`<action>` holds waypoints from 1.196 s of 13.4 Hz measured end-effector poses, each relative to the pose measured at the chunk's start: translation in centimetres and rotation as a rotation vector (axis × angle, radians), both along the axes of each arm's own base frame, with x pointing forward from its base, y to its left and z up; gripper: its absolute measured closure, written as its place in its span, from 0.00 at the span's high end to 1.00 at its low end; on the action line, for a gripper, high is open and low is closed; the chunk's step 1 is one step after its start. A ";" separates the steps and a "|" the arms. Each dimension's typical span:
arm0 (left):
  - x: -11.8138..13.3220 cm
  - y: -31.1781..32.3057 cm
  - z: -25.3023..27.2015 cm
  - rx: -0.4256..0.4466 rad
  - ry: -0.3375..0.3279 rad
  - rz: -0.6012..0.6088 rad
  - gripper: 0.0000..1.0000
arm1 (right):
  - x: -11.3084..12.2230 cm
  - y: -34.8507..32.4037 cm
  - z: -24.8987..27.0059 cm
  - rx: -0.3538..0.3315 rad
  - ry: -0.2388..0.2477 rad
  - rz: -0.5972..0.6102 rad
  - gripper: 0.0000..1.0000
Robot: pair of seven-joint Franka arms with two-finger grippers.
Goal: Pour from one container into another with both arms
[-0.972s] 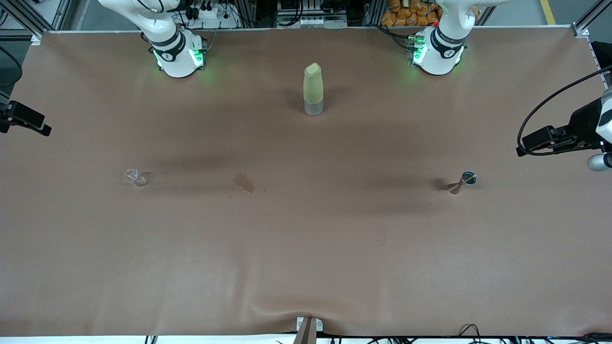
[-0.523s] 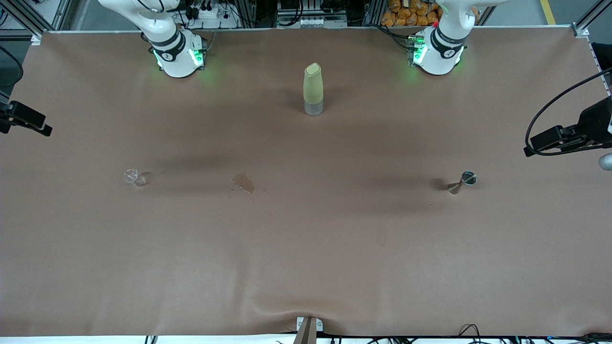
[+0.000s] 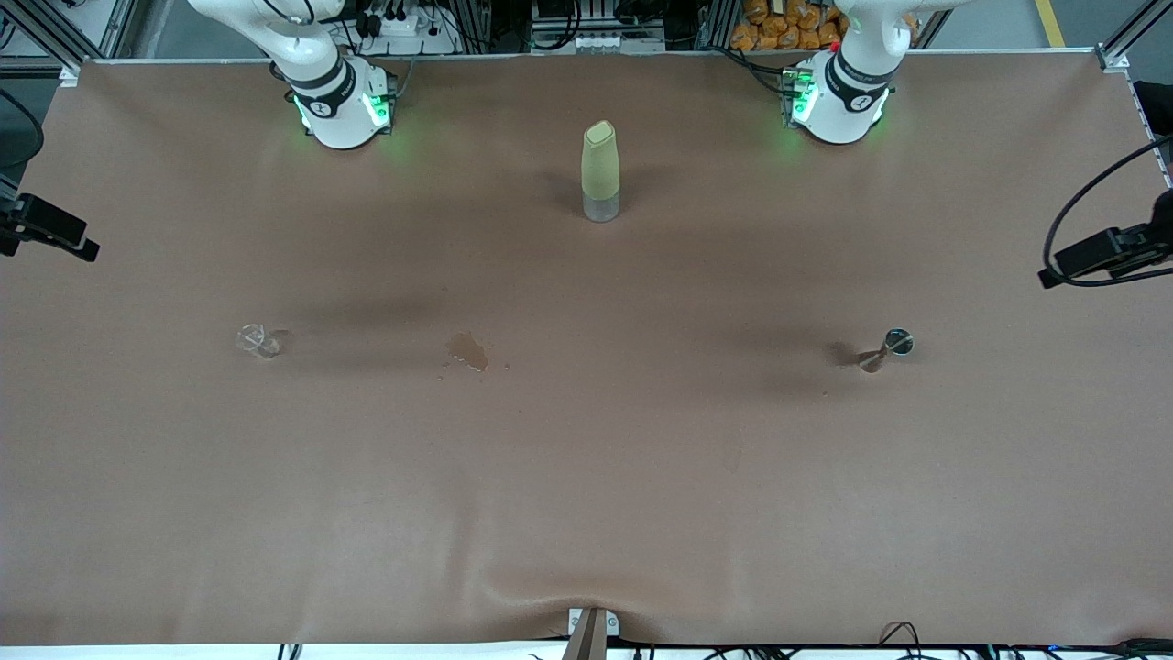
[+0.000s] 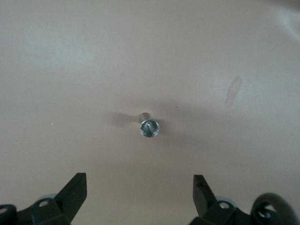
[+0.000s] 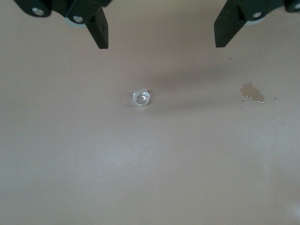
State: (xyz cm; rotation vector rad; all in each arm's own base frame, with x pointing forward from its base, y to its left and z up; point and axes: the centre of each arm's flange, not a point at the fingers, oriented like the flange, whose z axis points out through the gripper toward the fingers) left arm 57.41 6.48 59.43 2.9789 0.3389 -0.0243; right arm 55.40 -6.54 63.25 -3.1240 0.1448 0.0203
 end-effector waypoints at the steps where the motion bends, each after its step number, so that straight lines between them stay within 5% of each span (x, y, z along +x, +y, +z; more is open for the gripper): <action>1: -0.1 0.8 0.0 0.000 0.002 0.013 1.00 | 0.0 0.0 0.0 0.000 0.002 0.000 1.00; 16: -2.1 9.4 -0.1 0.006 0.013 0.160 1.00 | -1.0 -0.5 4.1 -0.004 -0.039 -0.010 1.00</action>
